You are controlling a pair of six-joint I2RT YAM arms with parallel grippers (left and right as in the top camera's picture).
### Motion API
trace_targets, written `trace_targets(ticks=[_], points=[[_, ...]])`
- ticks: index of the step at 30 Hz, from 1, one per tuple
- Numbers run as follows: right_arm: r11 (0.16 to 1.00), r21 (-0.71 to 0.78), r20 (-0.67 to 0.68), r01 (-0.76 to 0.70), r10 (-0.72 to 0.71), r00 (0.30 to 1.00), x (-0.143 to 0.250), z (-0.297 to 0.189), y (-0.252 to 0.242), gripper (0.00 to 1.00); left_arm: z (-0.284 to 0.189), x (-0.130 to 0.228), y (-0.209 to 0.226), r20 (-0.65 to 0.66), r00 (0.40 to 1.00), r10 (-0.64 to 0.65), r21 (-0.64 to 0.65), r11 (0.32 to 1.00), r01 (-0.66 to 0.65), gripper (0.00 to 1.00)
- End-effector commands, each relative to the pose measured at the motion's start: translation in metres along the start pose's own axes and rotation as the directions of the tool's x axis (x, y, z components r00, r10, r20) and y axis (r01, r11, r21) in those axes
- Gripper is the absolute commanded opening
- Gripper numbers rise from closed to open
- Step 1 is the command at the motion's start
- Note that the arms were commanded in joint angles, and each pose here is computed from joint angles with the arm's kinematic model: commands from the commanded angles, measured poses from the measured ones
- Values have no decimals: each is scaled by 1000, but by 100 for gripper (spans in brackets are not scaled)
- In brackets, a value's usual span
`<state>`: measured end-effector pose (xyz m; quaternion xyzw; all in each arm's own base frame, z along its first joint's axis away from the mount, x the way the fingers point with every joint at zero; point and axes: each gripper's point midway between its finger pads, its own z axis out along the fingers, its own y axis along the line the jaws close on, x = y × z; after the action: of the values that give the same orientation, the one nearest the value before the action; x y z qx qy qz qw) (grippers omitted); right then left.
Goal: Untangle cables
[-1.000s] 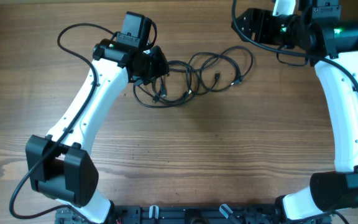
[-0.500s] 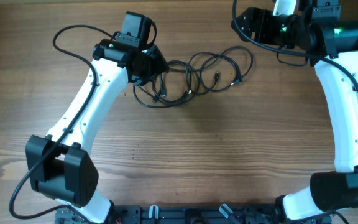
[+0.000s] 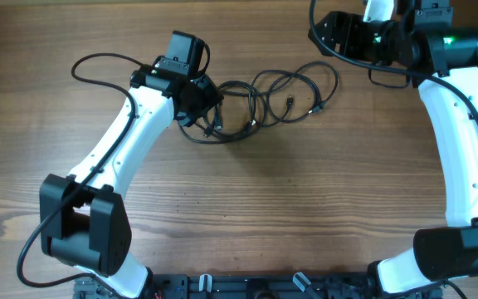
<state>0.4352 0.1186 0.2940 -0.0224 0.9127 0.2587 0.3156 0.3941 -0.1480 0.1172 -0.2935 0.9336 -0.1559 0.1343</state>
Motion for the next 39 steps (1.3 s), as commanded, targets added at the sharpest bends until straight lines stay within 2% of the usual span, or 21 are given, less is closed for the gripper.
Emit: trace_targets(ticks=[1, 12, 39], points=[[999, 28, -24, -22, 23, 999, 6, 12, -11, 88, 10, 3, 9, 5, 1000, -23, -28, 999, 23, 58], [999, 31, -36, -27, 28, 999, 8, 17, -13, 89, 35, 15, 19, -41, 998, -49, -72, 996, 46, 59], [999, 31, -34, -27, 28, 999, 8, 17, -13, 90, 41, 17, 15, -29, 998, -48, -73, 996, 46, 63]])
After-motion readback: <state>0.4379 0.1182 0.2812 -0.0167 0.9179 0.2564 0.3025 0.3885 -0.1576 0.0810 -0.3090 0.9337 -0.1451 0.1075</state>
